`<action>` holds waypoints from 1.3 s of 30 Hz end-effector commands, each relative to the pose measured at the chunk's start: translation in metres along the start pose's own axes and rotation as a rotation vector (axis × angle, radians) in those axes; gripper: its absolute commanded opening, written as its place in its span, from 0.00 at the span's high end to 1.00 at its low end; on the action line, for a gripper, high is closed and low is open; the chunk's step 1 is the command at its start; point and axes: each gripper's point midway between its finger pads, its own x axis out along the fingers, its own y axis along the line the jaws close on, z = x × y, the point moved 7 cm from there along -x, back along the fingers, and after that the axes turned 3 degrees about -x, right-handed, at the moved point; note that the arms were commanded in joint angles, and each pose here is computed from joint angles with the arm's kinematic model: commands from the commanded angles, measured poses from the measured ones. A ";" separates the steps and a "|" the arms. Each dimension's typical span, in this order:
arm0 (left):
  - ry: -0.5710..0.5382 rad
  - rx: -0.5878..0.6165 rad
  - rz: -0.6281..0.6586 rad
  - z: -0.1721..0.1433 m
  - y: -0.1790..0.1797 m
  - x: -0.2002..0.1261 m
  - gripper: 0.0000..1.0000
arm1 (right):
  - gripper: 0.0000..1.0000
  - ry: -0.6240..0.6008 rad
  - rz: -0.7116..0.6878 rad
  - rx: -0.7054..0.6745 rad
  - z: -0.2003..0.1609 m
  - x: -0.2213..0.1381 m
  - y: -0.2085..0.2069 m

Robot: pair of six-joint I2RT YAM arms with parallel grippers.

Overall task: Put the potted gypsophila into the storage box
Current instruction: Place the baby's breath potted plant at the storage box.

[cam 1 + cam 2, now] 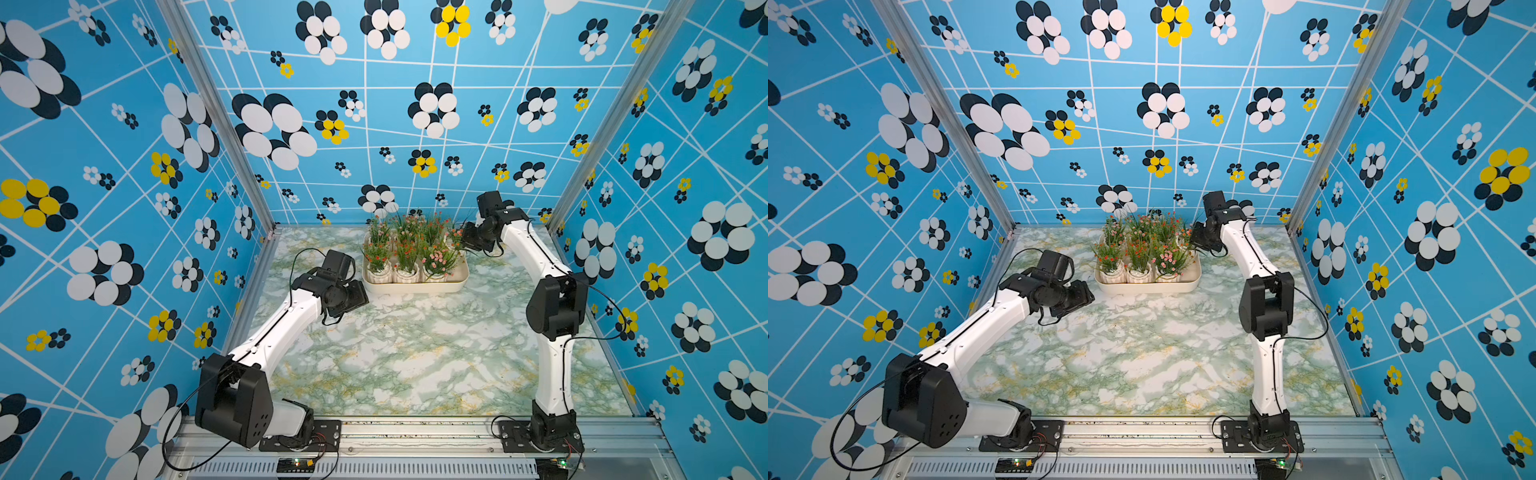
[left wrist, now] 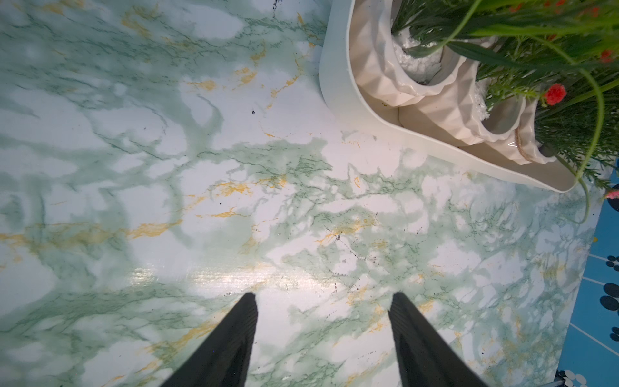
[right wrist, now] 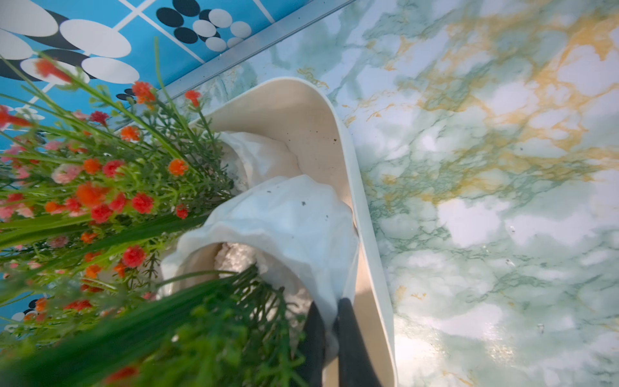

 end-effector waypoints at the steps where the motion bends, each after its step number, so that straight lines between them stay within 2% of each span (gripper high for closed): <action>1: 0.002 -0.001 0.005 0.004 -0.001 0.001 0.34 | 1.00 -0.057 -0.005 -0.011 0.008 -0.022 -0.001; 10: 0.014 -0.001 0.002 0.005 -0.002 0.006 0.33 | 1.00 -0.033 -0.016 -0.022 0.008 -0.020 -0.004; 12: 0.018 -0.002 -0.003 0.005 -0.003 0.008 0.33 | 1.00 -0.003 -0.028 -0.022 0.004 -0.006 -0.007; 22: 0.025 0.005 0.000 0.005 -0.005 0.011 0.33 | 1.00 0.030 -0.028 -0.018 -0.003 0.020 -0.003; 37: 0.041 0.005 0.004 0.005 -0.003 0.018 0.33 | 1.00 0.058 -0.035 -0.013 -0.013 0.043 0.000; 39: 0.041 0.005 0.004 0.005 -0.003 0.018 0.33 | 0.96 0.059 -0.034 -0.009 -0.014 0.044 0.000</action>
